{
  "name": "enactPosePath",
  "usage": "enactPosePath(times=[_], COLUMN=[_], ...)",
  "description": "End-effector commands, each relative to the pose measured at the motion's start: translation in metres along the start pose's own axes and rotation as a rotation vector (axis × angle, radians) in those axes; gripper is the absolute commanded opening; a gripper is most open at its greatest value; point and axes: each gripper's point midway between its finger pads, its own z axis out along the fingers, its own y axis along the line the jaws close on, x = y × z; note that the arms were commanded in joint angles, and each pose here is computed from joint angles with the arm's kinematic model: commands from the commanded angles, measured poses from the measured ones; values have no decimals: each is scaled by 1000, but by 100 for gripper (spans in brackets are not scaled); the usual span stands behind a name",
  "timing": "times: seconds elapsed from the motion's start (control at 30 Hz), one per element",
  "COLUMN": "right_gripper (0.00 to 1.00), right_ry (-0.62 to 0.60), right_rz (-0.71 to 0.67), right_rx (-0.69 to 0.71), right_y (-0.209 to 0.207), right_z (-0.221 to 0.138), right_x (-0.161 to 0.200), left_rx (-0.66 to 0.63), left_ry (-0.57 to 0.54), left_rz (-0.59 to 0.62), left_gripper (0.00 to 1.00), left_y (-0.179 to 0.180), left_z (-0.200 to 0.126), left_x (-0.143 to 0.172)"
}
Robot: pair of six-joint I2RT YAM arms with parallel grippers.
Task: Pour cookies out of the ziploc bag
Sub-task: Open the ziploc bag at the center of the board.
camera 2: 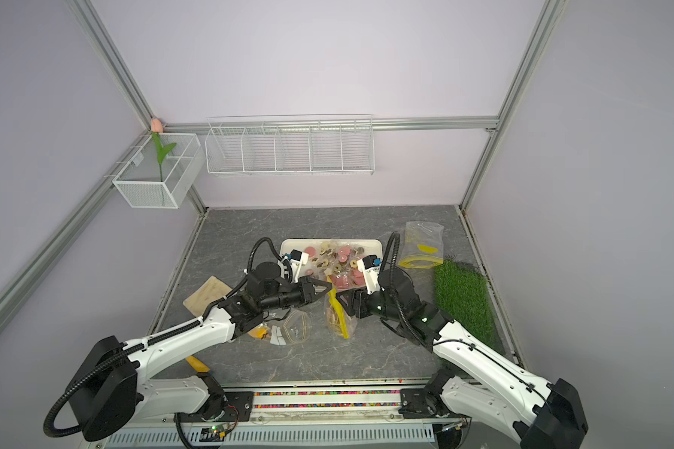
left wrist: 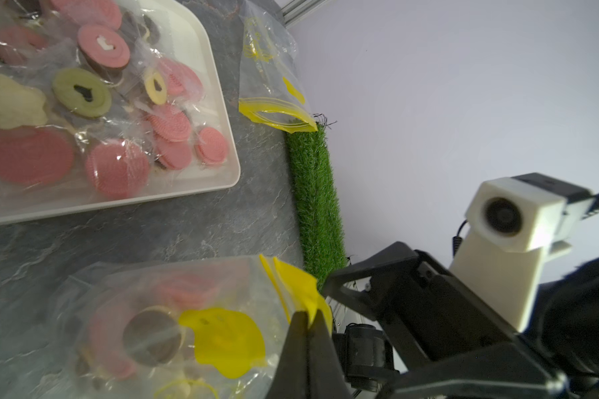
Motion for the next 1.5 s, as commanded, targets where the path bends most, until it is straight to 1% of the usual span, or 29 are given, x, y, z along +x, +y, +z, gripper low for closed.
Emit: enactPosePath(times=[0.0, 0.1, 0.27, 0.57, 0.6, 0.8, 1.23, 1.47], right_gripper=[67, 67, 67, 66, 66, 65, 65, 65], right_ry=[11, 20, 46, 57, 42, 40, 59, 48], right_rz=[-51, -67, -108, -174, -179, -177, -190, -188], right_rx=[44, 54, 108, 173, 166, 215, 227, 228], right_y=[-2, 1, 0, 4, 11, 6, 8, 8], right_z=[-3, 1, 8, 16, 15, 20, 30, 26], right_x=[-6, -8, -2, 5, -2, -2, 3, 2], left_rx=[-47, -71, -103, -117, -117, -121, -108, -117], left_ry=[38, 61, 68, 75, 75, 75, 73, 77], left_rz=[5, -11, -30, -47, -48, -51, -58, -57], left_gripper=[0, 0, 0, 0, 0, 0, 0, 0], left_y=[0, 1, 3, -1, -2, -3, -10, -7], left_z=[-2, -1, -2, -4, -4, -5, -6, -6], left_x=[1, 3, 2, 0, -1, -1, -4, -2])
